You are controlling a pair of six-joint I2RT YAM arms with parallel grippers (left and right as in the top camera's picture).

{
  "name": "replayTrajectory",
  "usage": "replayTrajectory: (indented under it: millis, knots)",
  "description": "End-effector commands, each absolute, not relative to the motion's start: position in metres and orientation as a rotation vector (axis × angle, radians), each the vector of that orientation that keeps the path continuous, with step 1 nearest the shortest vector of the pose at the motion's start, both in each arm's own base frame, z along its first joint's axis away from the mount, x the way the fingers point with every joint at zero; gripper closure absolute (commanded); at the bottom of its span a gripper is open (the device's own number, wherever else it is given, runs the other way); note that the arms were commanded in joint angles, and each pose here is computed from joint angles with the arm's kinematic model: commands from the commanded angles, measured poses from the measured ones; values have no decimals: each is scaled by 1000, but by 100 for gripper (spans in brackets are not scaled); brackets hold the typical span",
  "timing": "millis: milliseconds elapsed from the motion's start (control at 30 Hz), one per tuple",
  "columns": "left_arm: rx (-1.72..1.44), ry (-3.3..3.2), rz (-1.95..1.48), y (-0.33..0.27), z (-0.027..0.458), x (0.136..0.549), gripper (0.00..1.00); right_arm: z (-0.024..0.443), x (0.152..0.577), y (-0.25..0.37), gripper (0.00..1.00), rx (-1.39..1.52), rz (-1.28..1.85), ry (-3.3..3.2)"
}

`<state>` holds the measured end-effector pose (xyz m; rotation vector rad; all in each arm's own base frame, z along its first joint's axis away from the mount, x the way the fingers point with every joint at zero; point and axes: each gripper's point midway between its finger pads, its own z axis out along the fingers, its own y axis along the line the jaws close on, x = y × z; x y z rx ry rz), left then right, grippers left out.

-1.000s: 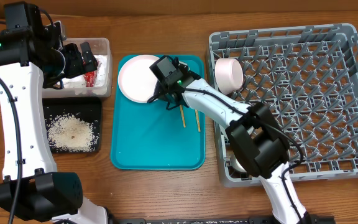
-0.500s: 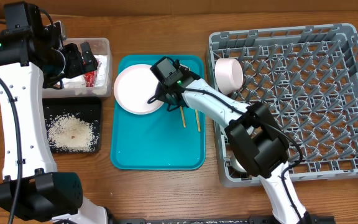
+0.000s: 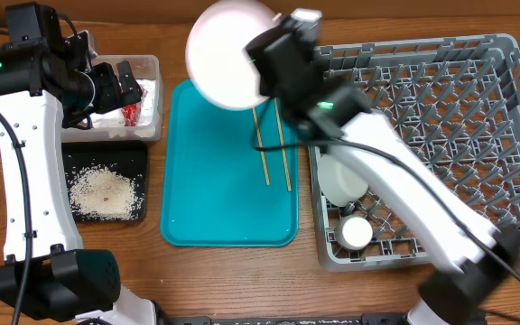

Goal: Sort waste into correct bins and load items into the dishwasher
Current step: 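Lift the white plate with the right gripper and carry it to the rack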

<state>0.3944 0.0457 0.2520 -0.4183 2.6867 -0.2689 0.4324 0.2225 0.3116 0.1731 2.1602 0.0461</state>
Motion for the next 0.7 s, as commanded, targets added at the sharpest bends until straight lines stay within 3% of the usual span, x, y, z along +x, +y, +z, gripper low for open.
replayTrajectory:
  millis: [0, 200, 667]
  knots:
    - [-393, 2649, -270, 46, 266, 394, 0, 346, 434, 132, 96, 191, -444, 2031]
    - [-393, 2649, -270, 46, 266, 394, 0, 324, 439, 29, 96, 303, -862, 2056]
    - [-393, 2649, -270, 46, 266, 394, 0, 242, 463, -10, 96, 206, -1094, 2144]
